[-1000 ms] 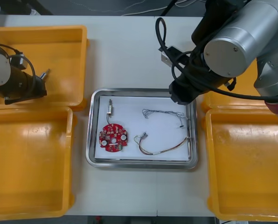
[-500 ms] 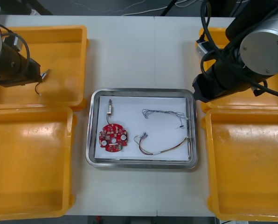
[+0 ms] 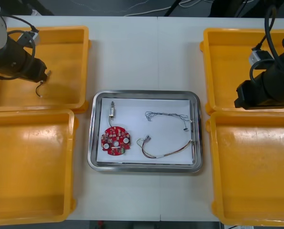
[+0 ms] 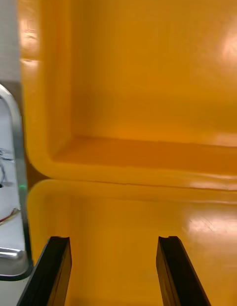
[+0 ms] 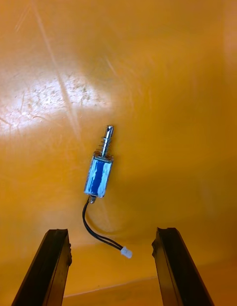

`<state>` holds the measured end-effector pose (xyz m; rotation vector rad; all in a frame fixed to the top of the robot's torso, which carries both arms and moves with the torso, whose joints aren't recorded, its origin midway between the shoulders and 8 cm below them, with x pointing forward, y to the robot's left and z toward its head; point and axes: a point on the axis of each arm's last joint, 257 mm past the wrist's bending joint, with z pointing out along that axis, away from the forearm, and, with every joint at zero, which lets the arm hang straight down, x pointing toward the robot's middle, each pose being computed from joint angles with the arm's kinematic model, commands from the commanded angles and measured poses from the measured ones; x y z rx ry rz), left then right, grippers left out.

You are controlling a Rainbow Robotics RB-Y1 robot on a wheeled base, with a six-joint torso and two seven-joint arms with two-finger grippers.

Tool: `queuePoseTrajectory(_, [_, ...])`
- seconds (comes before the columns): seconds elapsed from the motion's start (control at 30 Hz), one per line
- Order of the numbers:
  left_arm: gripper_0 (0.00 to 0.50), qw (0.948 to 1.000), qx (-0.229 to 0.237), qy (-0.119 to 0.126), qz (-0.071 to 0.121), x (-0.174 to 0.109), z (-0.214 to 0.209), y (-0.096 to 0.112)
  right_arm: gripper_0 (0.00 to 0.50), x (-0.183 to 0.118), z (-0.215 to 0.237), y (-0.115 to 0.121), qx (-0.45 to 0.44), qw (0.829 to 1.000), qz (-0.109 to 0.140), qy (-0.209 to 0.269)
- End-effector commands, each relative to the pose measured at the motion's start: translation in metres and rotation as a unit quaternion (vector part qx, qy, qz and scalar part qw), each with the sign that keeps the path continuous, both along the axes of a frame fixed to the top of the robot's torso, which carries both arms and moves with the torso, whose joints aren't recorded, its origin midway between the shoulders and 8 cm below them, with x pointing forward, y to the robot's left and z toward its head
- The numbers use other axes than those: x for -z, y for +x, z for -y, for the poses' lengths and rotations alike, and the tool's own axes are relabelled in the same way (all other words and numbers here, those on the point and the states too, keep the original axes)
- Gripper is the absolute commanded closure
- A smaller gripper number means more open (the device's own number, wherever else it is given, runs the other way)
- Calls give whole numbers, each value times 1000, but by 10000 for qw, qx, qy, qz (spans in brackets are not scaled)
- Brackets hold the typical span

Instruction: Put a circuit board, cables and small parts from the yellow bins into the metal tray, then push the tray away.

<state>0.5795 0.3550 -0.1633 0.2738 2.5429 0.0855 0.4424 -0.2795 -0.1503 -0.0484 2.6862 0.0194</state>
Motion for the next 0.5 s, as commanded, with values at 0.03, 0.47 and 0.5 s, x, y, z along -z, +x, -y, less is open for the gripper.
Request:
queuePoseTrajectory(0.03, [0,9984,439,82,351,-20,0,23,0,-8,41,-9,550,9984,110,48])
queuePoseTrajectory(0.47, [0,9971,571,268,419,-14,-4,45,0,7,74,-21,941,9955,32,-56])
queuePoseTrajectory(0.5, [0,9971,562,265,428,-14,-5,46,0,7,75,-21,945,9955,29,-71])
